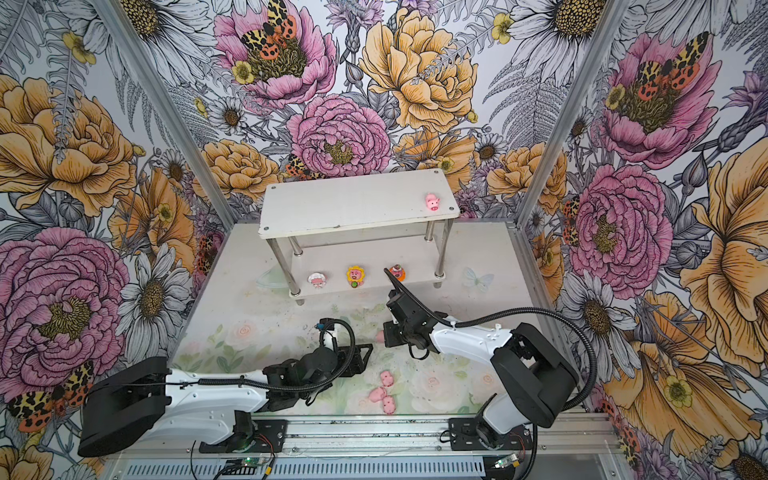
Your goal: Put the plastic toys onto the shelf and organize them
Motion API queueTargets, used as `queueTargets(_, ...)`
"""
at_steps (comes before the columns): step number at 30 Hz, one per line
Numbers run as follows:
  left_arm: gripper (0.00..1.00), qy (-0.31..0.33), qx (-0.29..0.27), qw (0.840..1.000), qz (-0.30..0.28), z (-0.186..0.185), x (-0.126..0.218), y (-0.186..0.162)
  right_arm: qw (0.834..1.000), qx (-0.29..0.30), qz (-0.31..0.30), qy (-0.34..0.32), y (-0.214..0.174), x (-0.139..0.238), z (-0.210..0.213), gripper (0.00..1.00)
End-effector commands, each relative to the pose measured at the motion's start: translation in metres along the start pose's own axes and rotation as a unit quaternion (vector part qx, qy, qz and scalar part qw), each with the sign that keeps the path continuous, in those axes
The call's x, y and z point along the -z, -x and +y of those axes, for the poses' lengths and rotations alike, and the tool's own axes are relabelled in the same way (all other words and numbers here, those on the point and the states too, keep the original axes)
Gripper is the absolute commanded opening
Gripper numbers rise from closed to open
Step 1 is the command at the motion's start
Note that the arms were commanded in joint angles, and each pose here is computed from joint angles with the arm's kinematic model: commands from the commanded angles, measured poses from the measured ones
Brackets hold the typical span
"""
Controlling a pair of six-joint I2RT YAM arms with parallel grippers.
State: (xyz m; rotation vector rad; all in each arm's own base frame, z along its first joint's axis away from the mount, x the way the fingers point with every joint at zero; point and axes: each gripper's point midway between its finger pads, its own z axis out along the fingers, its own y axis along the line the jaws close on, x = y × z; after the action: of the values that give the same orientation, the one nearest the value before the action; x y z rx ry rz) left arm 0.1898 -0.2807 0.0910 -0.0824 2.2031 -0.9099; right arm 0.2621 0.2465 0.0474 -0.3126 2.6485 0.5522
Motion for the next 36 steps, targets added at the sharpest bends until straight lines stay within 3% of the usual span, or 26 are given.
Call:
queueTargets(1,0.86,0.000,0.001,1.000,-0.008,0.005,0.005,0.003,1.000,0.002,-0.018,-0.002,0.021,-0.002,-0.003,0.00)
queueTargets(10,0.87,0.011,0.010,1.000,-0.022,0.020,0.012,0.010,0.998,0.036,-0.043,0.030,0.031,0.019,0.009,0.00)
queueTargets(13,0.87,0.012,0.012,1.000,-0.024,0.022,0.012,0.011,0.996,0.059,-0.062,0.035,0.030,0.029,0.009,0.17)
queueTargets(15,0.87,0.014,0.012,1.000,-0.024,0.024,0.012,0.012,0.995,0.068,-0.071,0.033,0.026,0.033,0.007,0.40)
queueTargets(21,0.88,0.014,0.014,1.000,-0.020,0.025,0.008,0.011,0.995,0.082,-0.051,0.021,0.015,0.020,-0.001,0.63)
queueTargets(31,0.87,0.020,0.013,1.000,-0.013,0.027,0.001,0.008,0.996,0.085,-0.020,0.035,0.015,-0.011,0.013,0.66)
queueTargets(36,0.88,0.015,0.012,1.000,-0.014,0.022,-0.002,0.012,0.995,0.090,-0.005,0.041,0.015,-0.025,0.027,0.55)
